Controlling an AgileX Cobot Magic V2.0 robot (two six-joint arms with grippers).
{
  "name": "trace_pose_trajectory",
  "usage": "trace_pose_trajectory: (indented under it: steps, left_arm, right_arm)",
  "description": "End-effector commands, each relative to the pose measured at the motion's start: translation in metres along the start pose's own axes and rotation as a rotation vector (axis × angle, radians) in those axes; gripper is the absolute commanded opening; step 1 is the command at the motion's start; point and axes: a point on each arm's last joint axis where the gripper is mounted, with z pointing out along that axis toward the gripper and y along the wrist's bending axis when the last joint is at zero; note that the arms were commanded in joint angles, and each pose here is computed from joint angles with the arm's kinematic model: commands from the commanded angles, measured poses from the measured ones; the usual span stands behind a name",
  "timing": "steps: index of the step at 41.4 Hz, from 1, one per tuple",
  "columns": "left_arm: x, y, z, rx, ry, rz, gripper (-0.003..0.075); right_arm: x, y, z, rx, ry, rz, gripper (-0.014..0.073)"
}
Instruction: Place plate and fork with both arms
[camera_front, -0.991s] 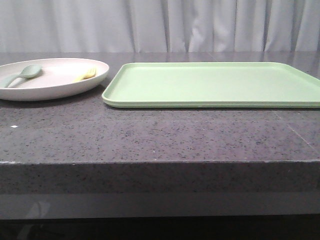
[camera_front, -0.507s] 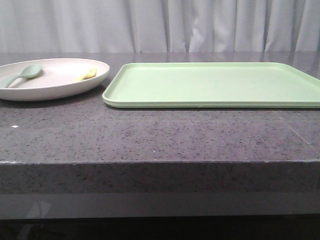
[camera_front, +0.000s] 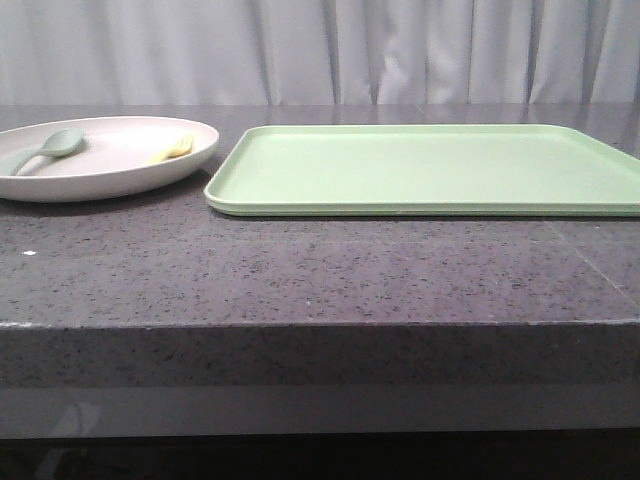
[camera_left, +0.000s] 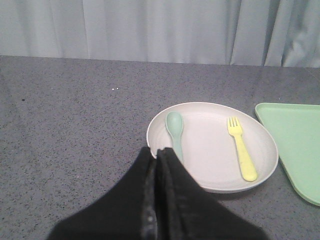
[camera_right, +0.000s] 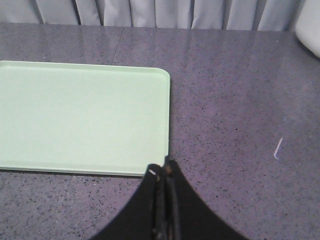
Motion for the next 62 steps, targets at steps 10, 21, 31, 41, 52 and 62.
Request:
trace_pose_trajectory:
  steps: [10, 21, 31, 41, 52, 62]
  left_arm:
    - [-0.018, -0.001, -0.002, 0.015, -0.105, -0.035, 0.0186]
    - [-0.018, -0.008, -0.002, 0.095, -0.106, -0.017, 0.0472]
    - [-0.018, -0.009, -0.003, 0.115, -0.105, -0.018, 0.0472]
    - [-0.021, -0.010, -0.002, 0.115, -0.132, -0.020, 0.0473]
    - [-0.023, -0.012, 0.027, 0.103, 0.016, -0.002, 0.0553]
    - [-0.037, -0.006, 0.083, 0.012, 0.249, 0.069, 0.0526]
  right_arm:
    - [-0.017, 0.000, -0.002, 0.005, -0.101, -0.020, 0.0137]
    - [-0.018, 0.000, -0.002, 0.005, -0.106, -0.021, 0.0456]
    - [-0.018, 0.000, -0.002, 0.005, -0.106, -0.021, 0.0456]
    - [-0.018, 0.000, -0.002, 0.005, -0.106, -0.021, 0.0456]
    - [-0.018, 0.000, -0.002, 0.005, -0.106, -0.021, 0.0456]
    - [-0.018, 0.000, -0.002, 0.005, -0.106, -0.021, 0.0456]
